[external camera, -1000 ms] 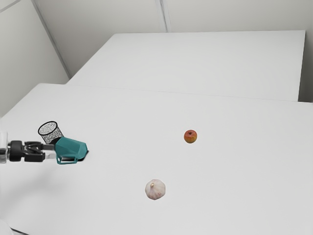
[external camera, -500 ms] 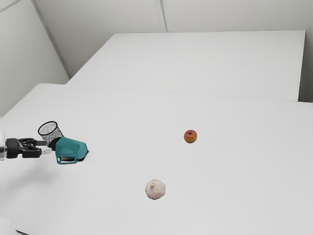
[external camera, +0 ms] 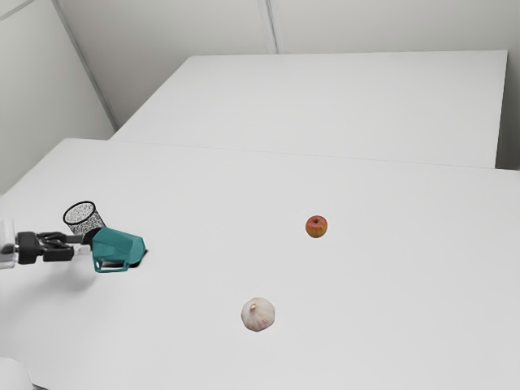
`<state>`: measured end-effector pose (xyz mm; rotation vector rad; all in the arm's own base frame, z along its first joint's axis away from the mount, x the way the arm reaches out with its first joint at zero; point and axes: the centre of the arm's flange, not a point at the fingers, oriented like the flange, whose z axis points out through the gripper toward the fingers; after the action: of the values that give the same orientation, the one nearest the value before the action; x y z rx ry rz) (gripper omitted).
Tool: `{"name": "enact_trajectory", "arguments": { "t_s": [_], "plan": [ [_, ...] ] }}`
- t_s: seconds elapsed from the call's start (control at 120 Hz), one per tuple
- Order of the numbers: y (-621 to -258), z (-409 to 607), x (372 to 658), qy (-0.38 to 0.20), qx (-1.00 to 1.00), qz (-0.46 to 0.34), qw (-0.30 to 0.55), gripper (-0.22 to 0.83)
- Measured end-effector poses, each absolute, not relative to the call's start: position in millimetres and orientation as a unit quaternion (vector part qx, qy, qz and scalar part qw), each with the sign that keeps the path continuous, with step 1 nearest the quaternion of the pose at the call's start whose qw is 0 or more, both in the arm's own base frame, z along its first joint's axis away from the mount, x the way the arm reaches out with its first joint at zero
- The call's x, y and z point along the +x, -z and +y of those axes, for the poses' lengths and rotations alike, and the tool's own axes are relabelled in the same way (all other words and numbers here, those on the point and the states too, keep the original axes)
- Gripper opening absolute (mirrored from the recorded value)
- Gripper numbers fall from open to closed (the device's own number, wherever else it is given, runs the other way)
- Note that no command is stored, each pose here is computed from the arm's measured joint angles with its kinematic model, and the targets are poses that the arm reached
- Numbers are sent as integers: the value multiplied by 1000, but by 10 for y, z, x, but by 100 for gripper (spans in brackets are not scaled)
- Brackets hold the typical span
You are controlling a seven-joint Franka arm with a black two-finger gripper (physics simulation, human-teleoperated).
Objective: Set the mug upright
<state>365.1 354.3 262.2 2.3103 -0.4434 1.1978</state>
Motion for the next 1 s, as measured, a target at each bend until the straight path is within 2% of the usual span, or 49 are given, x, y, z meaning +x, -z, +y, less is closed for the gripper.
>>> {"name": "enact_trajectory", "arguments": {
  "t_s": [0.708, 1.0],
  "plan": [
    [-2413, 3579, 3686, -424, 823, -177, 334, 62],
    [-2439, 3548, 3821, -422, 811, -199, 353, 62]
  ]
}}
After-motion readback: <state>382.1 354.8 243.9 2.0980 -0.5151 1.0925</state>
